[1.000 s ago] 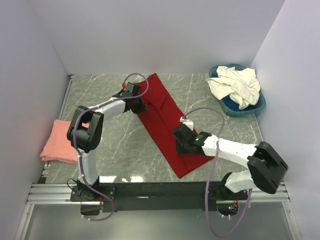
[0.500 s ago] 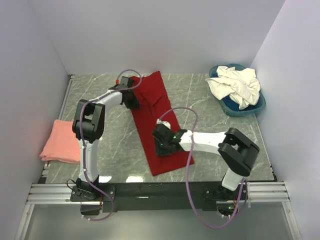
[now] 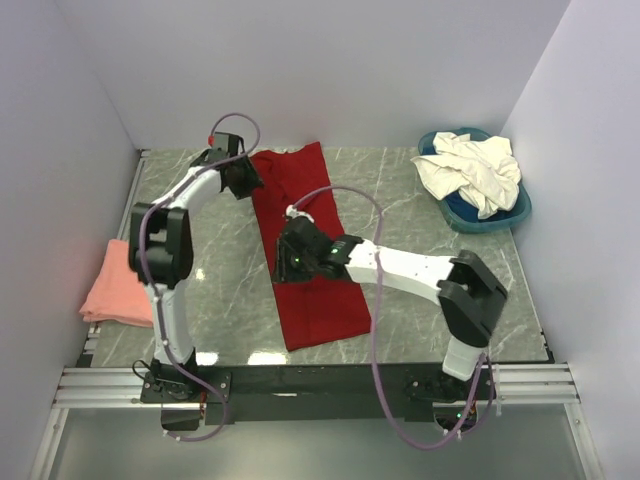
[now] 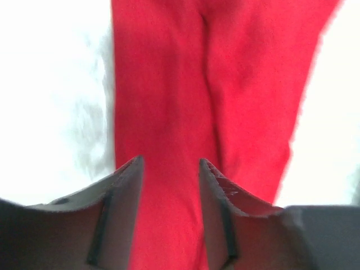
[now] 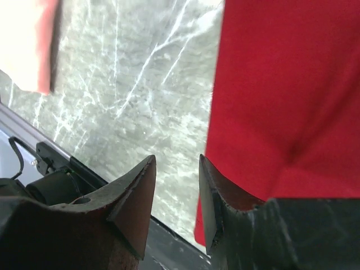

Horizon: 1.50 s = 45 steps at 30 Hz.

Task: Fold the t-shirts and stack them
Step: Fold the tshirt

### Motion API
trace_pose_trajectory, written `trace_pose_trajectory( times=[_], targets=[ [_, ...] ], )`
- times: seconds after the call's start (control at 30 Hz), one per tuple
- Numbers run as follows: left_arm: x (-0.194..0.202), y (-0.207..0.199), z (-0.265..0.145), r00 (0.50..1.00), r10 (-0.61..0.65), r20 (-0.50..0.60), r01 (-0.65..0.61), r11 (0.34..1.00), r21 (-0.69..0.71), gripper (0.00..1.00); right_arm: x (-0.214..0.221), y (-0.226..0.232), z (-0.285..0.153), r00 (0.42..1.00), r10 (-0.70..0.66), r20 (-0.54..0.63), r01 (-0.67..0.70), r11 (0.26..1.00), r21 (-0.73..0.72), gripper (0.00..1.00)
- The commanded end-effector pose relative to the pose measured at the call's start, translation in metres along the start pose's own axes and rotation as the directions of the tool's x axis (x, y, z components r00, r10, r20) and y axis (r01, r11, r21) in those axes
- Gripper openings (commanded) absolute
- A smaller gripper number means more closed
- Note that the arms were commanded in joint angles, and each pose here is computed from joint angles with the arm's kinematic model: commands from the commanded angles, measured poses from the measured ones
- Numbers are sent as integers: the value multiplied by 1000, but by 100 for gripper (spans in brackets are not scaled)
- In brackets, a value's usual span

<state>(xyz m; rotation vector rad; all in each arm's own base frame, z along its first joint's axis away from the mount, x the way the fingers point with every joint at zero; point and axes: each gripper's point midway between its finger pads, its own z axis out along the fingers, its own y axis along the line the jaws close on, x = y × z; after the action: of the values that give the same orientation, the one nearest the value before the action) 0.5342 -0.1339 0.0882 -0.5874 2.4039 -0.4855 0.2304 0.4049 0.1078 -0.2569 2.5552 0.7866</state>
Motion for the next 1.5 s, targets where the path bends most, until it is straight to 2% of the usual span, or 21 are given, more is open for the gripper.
trace_pose_trajectory(
  times=[0.0,0.03,0.07,0.1,0.13,0.17,0.2,0.23,0.27,0.3,0.37,0.43,0.6,0.93,1.47],
  targets=[
    [-11,-42,-71,995,-35,92,21,989,146,44,-15,-25,-40,994,-35,101,25,995,100,44],
    [17,-20,-66,996,-66,60,60,994,91,42,-13,-34,-44,993,-37,109,23,992,125,44],
    [23,-26,-85,994,-69,90,60,993,103,41,-12,-44,-49,991,-44,123,25,988,151,43],
    [34,-19,-90,992,-79,102,71,994,79,40,-3,-56,-55,992,-50,119,30,985,171,43],
    [63,0,-85,993,-102,68,99,994,43,35,1,-66,-59,992,-50,118,27,982,190,42],
    [66,0,-100,988,-109,107,104,993,47,33,6,-71,-62,992,-51,115,27,980,199,42],
    [87,0,-102,991,-98,88,94,995,44,32,15,-85,-69,992,-52,114,25,974,225,41],
    [113,16,-100,992,-109,58,109,994,8,29,19,-91,-72,992,-52,119,23,972,235,41],
    [127,10,-111,994,-87,64,85,996,26,29,25,-97,-75,992,-53,113,24,970,242,41],
    [151,23,-109,995,-90,33,91,996,-1,29,34,-109,-80,992,-57,109,27,965,261,41],
    [177,20,-120,998,-69,14,69,997,18,29,45,-124,-83,993,-62,95,32,957,287,41],
    [204,36,-124,998,-68,-14,67,998,-12,30,59,-145,-87,995,-72,74,42,938,345,41],
    [250,46,-147,997,-45,-65,46,999,23,35,78,-164,-91,996,-76,47,53,927,372,40],
    [316,55,-167,985,36,-169,-35,999,7,39,89,-172,-79,996,-88,-3,82,915,396,38],
    [353,66,-178,974,105,-202,-122,990,-71,42,121,-176,-67,992,-83,-91,113,909,402,35]
  ],
)
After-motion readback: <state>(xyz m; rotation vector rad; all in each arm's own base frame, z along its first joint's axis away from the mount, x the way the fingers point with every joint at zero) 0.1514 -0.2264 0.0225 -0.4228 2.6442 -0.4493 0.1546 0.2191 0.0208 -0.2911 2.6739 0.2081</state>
